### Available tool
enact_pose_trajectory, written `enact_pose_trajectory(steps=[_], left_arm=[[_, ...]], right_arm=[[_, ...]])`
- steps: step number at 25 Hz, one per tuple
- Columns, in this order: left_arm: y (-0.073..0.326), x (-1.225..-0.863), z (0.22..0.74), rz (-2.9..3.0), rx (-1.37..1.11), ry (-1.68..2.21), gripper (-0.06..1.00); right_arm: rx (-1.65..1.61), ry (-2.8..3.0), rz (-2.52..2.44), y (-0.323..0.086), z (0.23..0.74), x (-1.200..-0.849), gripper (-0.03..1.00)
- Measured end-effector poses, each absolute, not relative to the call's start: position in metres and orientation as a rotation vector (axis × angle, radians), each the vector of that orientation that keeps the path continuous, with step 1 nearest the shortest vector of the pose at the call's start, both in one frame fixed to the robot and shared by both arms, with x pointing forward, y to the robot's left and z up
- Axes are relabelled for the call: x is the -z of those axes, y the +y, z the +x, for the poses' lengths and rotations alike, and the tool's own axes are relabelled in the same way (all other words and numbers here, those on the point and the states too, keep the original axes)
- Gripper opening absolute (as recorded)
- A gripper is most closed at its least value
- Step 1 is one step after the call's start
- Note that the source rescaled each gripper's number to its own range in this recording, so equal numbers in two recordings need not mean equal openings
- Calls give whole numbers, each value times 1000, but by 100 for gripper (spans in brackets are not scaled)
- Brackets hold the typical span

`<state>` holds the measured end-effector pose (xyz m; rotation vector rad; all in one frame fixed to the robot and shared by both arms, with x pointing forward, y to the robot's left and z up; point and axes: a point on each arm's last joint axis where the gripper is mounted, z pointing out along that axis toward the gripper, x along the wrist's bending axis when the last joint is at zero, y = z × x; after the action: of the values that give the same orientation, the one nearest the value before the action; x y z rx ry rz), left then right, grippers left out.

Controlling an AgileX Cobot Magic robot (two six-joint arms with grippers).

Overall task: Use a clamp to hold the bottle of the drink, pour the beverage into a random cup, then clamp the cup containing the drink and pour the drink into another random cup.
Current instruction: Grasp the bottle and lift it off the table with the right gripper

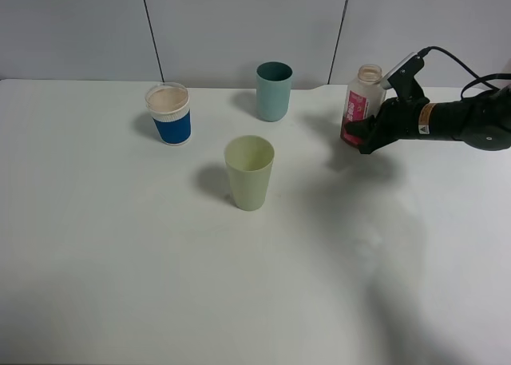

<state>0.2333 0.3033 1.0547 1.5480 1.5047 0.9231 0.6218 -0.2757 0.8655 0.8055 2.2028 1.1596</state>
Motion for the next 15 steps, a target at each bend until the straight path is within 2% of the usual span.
enact_pose_trajectory(steps=[5,15], left_arm=[[303,-1055,233,1548,-923,1505,100],[303,-1055,233,1548,-923,1505,100]], right_arm=[[-1169,2203,827,-272,622,-867,0],[-1159,2160,811,-234,623,-893,0]])
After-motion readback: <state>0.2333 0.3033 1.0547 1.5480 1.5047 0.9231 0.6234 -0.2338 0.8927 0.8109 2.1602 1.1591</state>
